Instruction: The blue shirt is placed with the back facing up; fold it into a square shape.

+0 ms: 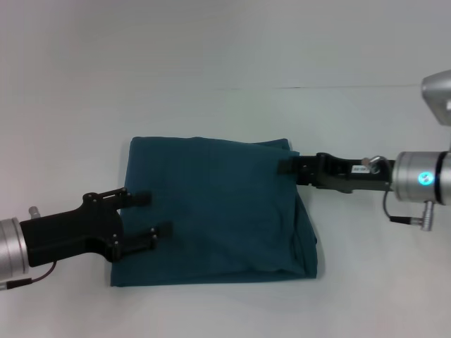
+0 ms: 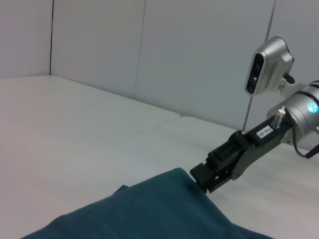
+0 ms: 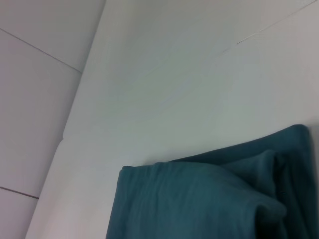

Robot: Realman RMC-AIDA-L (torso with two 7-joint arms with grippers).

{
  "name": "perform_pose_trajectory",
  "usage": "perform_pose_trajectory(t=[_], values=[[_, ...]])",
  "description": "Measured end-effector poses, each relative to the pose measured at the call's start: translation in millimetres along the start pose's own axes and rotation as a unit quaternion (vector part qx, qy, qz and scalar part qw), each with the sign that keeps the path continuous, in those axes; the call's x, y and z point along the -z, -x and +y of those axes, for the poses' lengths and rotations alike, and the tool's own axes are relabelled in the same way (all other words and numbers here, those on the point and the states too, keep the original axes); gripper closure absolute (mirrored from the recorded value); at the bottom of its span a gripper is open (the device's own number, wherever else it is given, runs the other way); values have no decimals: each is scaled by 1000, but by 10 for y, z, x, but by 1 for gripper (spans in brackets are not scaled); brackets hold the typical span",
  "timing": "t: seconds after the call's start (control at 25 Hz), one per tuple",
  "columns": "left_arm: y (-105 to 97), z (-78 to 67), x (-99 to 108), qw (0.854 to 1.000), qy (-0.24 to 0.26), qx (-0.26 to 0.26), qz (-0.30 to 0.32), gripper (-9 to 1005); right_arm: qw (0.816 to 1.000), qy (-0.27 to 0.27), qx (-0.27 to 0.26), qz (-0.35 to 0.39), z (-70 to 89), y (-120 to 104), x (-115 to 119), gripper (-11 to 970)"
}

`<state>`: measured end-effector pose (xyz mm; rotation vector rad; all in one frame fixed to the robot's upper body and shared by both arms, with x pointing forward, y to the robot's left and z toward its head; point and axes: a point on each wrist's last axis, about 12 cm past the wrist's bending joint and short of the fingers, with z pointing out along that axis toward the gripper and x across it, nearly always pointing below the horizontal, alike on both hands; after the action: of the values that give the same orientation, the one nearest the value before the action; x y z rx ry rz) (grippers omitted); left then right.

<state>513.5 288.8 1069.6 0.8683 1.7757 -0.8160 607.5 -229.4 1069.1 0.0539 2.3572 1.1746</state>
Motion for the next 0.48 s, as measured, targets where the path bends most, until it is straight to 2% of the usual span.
perform_pose_trajectory(t=[0.24, 0.48], values=[[30, 24, -30, 1000, 1, -5, 1, 287, 1000, 0, 5, -22, 62, -10, -129, 308], [27, 31, -42, 1000, 4, -5, 2, 286, 998, 5, 17, -66, 66, 48, -156, 310]])
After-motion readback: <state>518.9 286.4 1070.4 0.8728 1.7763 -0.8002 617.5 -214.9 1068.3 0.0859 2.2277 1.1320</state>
